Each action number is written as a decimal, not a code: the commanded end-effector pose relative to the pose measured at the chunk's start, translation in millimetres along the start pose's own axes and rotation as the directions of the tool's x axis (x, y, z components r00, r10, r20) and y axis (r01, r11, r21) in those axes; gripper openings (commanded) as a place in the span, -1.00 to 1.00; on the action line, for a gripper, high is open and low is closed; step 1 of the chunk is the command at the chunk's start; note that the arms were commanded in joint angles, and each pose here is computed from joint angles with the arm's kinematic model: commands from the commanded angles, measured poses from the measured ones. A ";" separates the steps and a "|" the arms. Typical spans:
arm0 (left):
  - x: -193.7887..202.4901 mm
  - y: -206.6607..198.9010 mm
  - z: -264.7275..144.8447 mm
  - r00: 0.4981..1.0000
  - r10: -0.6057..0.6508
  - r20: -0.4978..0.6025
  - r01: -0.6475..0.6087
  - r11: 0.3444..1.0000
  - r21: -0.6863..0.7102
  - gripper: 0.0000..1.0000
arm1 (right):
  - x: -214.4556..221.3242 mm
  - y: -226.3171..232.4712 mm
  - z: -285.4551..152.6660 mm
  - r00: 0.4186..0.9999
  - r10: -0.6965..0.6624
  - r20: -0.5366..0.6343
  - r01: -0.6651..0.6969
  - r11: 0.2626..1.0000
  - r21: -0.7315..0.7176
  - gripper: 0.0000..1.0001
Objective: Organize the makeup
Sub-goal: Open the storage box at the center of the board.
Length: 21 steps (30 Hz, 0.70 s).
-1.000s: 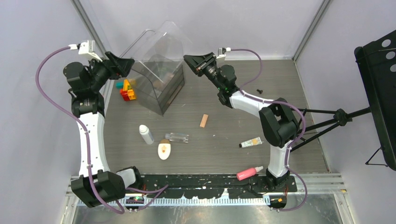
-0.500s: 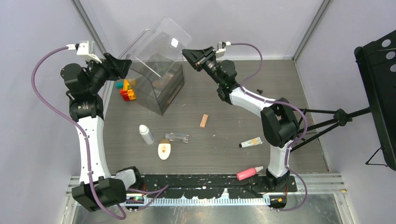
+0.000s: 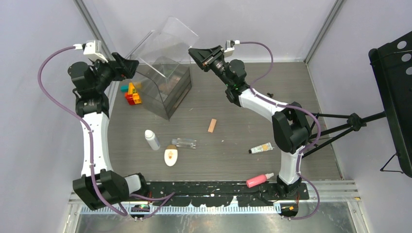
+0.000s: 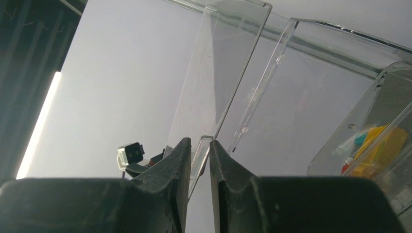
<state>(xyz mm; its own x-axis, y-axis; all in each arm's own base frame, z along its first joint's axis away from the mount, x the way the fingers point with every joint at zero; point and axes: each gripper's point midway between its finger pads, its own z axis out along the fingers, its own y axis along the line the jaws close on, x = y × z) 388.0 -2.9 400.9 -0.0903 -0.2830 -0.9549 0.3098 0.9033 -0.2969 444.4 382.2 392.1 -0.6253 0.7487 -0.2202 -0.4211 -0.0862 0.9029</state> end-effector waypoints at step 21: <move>-16.6 14.3 54.7 0.996 -0.031 0.088 0.021 0.993 0.118 0.43 | -0.9 79.3 8.0 0.998 -0.067 -0.019 0.063 0.986 -0.154 -0.38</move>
<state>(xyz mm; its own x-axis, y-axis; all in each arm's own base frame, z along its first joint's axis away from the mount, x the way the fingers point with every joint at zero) 439.6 -3.4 382.2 -0.1065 -0.3459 -0.9322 0.3904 0.8477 -0.3591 440.0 387.2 412.0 -0.6368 0.7336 -0.2371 -0.4435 -0.0970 0.8910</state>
